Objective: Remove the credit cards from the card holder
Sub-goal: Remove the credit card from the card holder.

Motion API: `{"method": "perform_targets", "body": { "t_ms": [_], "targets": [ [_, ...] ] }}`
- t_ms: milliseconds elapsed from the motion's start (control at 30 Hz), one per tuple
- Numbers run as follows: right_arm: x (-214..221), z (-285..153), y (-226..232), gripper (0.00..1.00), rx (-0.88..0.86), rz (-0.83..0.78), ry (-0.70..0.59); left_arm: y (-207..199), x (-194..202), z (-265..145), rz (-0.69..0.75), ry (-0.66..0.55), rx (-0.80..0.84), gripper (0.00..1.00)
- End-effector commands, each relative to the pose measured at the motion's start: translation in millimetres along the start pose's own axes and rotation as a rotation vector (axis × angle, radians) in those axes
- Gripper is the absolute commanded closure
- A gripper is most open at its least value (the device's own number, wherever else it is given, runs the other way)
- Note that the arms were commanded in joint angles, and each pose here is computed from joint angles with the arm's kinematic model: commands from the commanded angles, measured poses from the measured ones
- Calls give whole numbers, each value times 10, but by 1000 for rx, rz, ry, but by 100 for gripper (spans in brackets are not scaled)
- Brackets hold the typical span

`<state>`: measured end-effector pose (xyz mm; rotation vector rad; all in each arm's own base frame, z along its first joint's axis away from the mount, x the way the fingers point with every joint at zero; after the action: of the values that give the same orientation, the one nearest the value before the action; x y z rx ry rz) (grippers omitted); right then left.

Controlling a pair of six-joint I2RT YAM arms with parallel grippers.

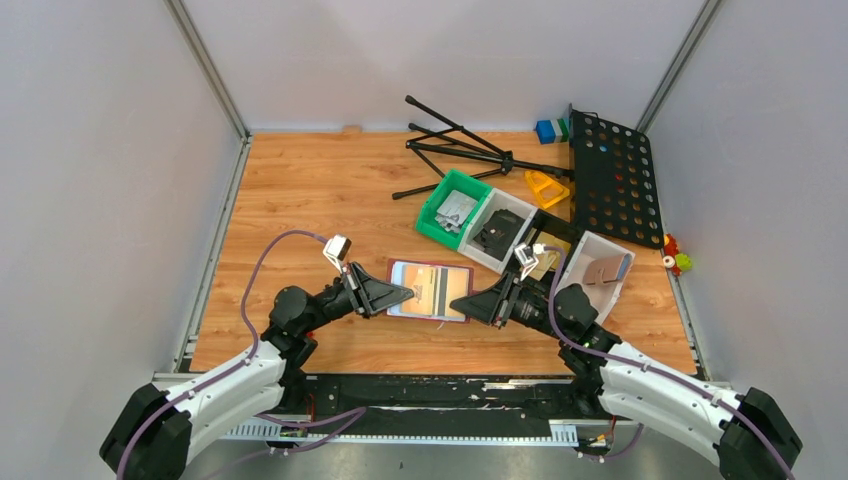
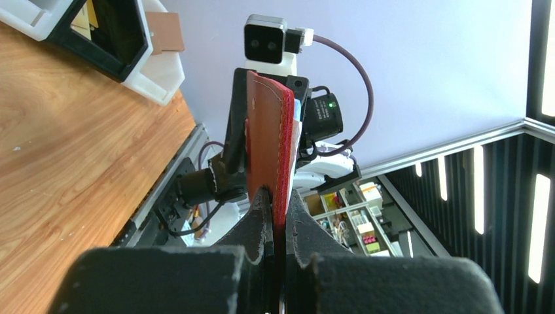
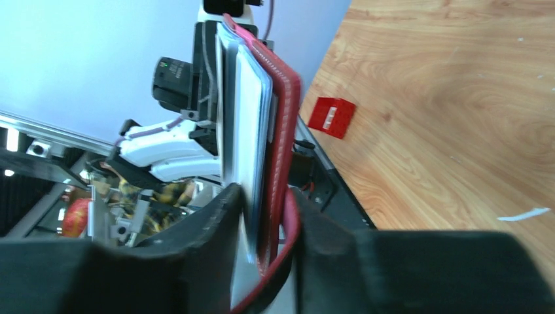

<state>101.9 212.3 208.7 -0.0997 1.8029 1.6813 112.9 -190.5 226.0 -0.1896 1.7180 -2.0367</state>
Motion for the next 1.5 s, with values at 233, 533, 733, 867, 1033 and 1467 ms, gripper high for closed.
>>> {"method": "perform_targets", "body": {
  "t_ms": [233,533,733,867,1033,1467],
  "targets": [
    [-95,8,85,100,-45,32,-42,98,-76,-23,151,-24,-178,63],
    [-92,14,-19,100,46,-3,-23,80,-273,-339,426,-61,-658,35],
    [-86,61,-32,100,50,0,1,-63,-142,-138,417,56,-456,61],
    [-83,84,2,100,18,7,16,-140,17,37,396,127,-301,66],
    [-71,116,41,100,-25,26,36,-48,158,211,356,207,-277,69],
    [-63,123,139,100,-135,50,43,93,193,256,283,192,-299,63]
  ]
}}
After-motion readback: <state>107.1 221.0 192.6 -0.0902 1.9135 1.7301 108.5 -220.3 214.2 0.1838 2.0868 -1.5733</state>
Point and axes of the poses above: each gripper's point midway between its finger pads, its own z axis out along the fingers, its own y axis along the line the jaws close on, x = y × z, the point moved 7 cm from there along -z, back along the fingers, and after that the axes turned 4 degrees about -z, right-handed, at the moved point
